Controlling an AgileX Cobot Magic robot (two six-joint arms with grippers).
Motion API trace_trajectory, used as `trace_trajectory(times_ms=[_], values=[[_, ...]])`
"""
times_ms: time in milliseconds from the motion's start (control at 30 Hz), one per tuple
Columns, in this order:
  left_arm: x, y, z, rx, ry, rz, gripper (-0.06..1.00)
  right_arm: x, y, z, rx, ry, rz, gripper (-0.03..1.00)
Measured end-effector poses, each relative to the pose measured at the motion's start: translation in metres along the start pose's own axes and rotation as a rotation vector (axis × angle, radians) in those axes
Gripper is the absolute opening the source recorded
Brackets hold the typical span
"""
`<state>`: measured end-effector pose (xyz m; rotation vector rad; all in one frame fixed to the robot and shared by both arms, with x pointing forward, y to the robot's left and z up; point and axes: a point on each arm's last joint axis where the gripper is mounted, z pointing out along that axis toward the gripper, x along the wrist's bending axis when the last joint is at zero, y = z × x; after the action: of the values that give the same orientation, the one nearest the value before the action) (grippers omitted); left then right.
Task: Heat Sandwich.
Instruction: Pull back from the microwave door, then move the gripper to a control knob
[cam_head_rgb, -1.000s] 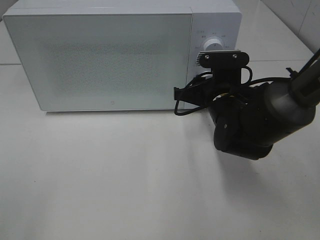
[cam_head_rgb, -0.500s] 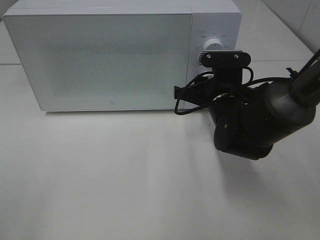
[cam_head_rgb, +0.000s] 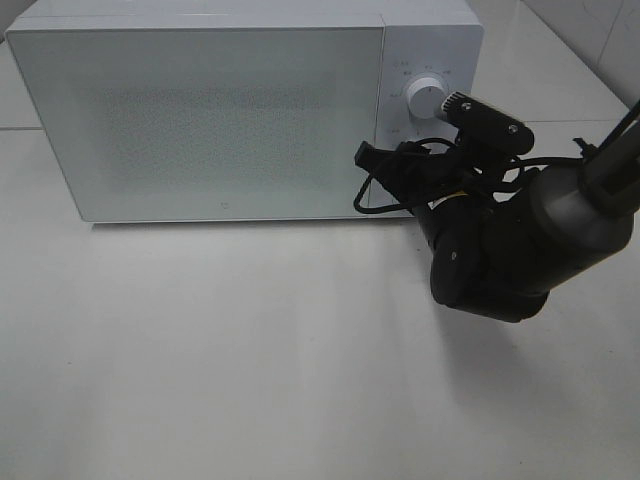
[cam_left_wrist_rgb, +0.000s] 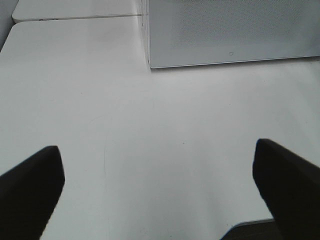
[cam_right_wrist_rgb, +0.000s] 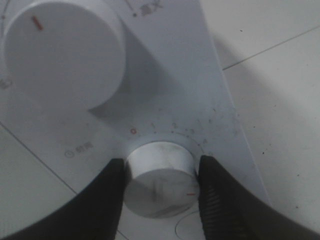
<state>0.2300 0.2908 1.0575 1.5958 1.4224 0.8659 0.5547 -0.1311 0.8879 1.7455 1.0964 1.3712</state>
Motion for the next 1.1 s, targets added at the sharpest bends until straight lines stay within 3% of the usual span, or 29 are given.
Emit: trace_trajectory(times_ms=[33, 167, 333, 500, 800, 967, 1100], values=[[0.0000, 0.0000, 0.0000, 0.000, 0.000, 0.000, 0.97, 0.0000, -0.0001, -0.0003, -0.001, 0.004, 0.085, 0.43], [0.0000, 0.0000, 0.0000, 0.000, 0.000, 0.000, 0.97, -0.0003, 0.0001, -0.0001, 0.000, 0.007, 0.201, 0.43], [0.0000, 0.0000, 0.0000, 0.000, 0.000, 0.000, 0.97, -0.0011, 0.0006, 0.0004, 0.001, 0.009, 0.496, 0.44], [0.0000, 0.0000, 0.0000, 0.000, 0.000, 0.000, 0.97, -0.0015, 0.0004, 0.0002, 0.004, 0.010, 0.610, 0.44], [0.0000, 0.0000, 0.0000, 0.000, 0.000, 0.001, 0.97, -0.0022, -0.0004, 0.0002, 0.008, 0.009, 1.036, 0.44], [0.0000, 0.0000, 0.0000, 0.000, 0.000, 0.001, 0.97, -0.0024, -0.0005, 0.0001, 0.009, 0.008, 1.156, 0.44], [0.0000, 0.0000, 0.0000, 0.000, 0.000, 0.001, 0.97, -0.0026, -0.0006, -0.0001, 0.010, 0.007, 1.173, 0.44]])
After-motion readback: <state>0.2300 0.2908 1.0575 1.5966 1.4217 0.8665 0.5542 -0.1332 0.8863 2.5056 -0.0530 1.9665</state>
